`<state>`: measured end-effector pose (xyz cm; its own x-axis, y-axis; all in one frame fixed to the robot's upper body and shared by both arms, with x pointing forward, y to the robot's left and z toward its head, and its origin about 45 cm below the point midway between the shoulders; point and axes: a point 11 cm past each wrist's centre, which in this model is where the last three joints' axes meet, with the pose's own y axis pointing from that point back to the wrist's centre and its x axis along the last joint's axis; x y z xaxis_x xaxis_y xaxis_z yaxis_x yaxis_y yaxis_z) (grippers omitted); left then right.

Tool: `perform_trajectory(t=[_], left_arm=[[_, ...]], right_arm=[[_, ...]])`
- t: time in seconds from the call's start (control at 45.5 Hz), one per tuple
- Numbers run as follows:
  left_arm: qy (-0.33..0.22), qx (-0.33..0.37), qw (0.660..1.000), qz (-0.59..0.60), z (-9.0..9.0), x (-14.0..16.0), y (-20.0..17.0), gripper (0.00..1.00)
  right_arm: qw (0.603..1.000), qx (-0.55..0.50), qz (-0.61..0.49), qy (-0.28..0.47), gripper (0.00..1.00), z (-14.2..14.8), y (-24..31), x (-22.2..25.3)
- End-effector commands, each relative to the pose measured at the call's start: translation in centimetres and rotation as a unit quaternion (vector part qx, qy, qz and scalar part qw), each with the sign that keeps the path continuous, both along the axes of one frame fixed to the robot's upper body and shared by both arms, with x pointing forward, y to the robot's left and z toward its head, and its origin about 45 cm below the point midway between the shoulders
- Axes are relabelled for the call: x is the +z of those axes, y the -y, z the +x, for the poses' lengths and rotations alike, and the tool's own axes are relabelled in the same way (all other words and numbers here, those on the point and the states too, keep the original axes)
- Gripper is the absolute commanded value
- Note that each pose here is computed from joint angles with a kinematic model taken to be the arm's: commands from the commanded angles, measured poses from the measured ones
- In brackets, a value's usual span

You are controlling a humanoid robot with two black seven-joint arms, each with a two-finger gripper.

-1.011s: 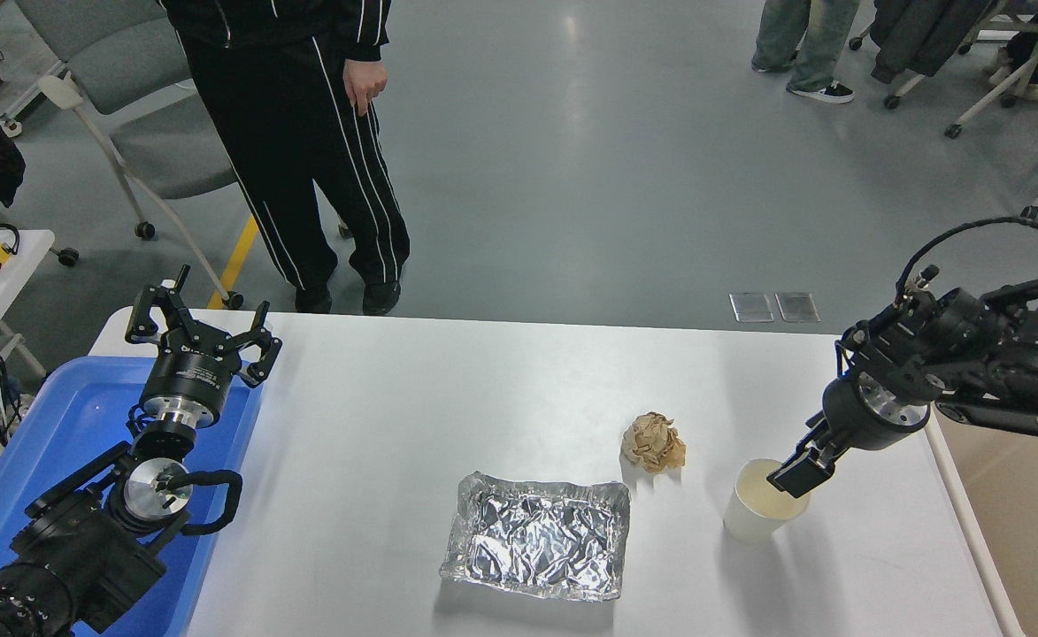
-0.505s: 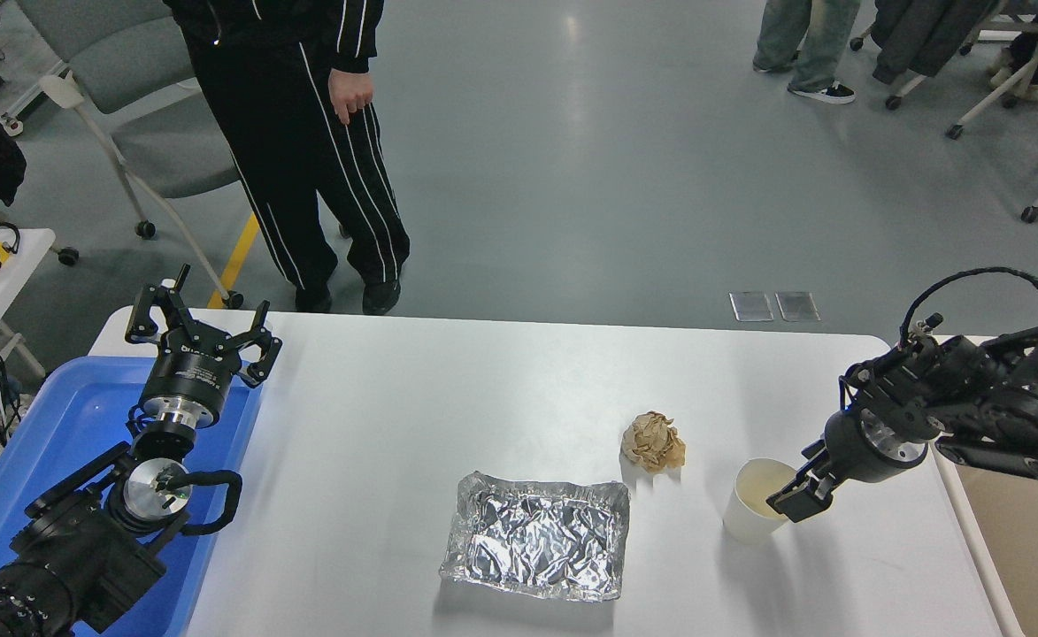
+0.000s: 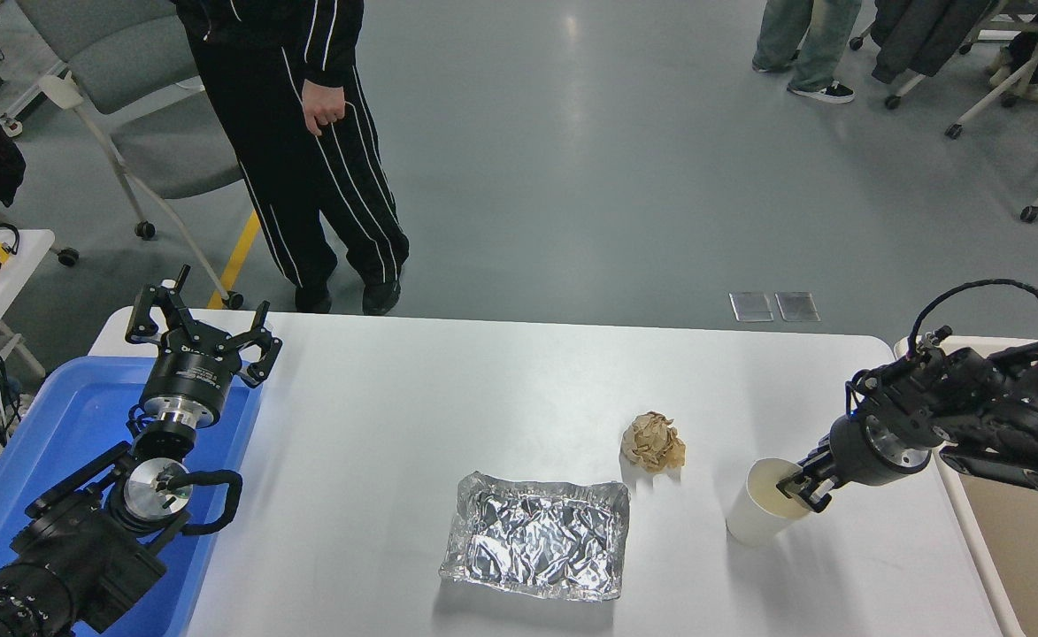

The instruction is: Dispose of the paper cup in the dustbin

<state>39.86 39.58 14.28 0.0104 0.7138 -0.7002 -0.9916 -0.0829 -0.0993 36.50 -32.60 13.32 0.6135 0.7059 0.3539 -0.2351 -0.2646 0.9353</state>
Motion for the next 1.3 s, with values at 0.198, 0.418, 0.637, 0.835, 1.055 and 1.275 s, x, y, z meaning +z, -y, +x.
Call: perform_trajectory(t=[0.198,0.418,0.637,0.835,1.055,1.275], left_arm=[[0.0,0.0,1.0,0.001,0.0,0.0,-0.1,1.0],[0.0,0.0,1.0,0.0,0.0,0.0,0.0,1.0],[0.0,0.0,1.0,0.0,0.0,0.0,0.0,1.0],[0.0,0.0,1.0,0.0,0.0,0.0,0.0,1.0],[0.0,0.0,1.0,0.0,0.0,0.0,0.0,1.0],[0.0,0.0,1.0,0.0,0.0,0.0,0.0,1.0]], right_arm=[[1.0,0.0,-0.005,0.0,0.0,0.1,0.1,0.0],[1.0,0.001,0.011,-0.008,0.0,0.1,-0.3,0.2],[0.998,-0.031,0.052,0.017,0.0,2.0,-0.8,3.0],[0.985,-0.107,0.116,0.076,0.0,5.2,0.0,6.7],[0.952,-0.214,0.18,0.128,0.0,7.3,3.0,9.6],[0.895,-0.335,0.183,0.23,0.0,9.5,10.9,10.8]])
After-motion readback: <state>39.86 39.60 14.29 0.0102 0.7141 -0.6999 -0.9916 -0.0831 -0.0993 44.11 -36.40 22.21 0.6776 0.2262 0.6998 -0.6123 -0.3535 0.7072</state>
